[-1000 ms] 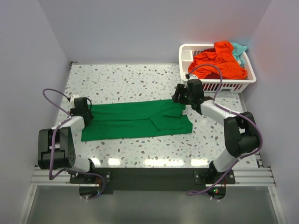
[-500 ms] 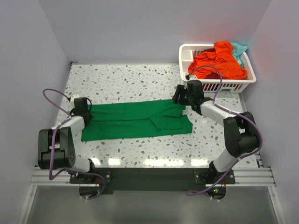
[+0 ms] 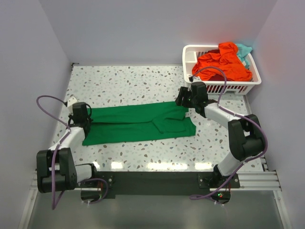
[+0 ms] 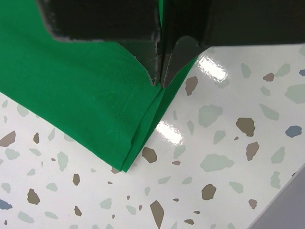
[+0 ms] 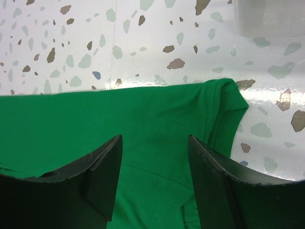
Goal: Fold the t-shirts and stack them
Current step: Fold the tshirt
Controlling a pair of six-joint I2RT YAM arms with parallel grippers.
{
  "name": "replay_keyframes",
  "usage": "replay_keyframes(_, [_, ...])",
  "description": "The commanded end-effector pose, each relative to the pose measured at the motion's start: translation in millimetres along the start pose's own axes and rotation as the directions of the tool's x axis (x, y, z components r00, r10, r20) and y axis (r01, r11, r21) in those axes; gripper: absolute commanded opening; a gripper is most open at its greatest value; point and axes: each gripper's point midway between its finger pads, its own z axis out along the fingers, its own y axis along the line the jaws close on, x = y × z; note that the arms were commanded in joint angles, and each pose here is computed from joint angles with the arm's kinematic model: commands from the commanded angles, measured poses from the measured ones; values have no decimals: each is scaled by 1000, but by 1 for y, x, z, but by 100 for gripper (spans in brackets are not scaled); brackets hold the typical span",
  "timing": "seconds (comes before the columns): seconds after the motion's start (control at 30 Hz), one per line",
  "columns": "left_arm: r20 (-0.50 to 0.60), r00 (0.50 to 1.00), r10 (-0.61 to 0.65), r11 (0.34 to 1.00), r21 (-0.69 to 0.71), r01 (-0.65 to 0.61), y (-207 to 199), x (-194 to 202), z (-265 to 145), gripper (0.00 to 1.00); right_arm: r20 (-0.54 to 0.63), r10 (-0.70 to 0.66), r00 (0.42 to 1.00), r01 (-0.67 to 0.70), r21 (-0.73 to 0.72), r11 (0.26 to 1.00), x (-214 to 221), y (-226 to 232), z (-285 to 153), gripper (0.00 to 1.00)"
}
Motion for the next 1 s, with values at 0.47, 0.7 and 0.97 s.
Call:
replay_keyframes(0.47, [102,995,10,992,-127,3,12,-22,-19,80,61,-40,997,43,-50,998,-11,24,-28,61])
replay_keyframes(0.7, [193,980,56,983,161,-88,-100,-30,-44,83,22,-145,989,145,1,989,22,48,-50,61])
replay_keyframes(0.97, [143,987,73,938,325,-117,-142,-1,-29,90,-21,-161,987,160,-36,986,58,65,-83,61])
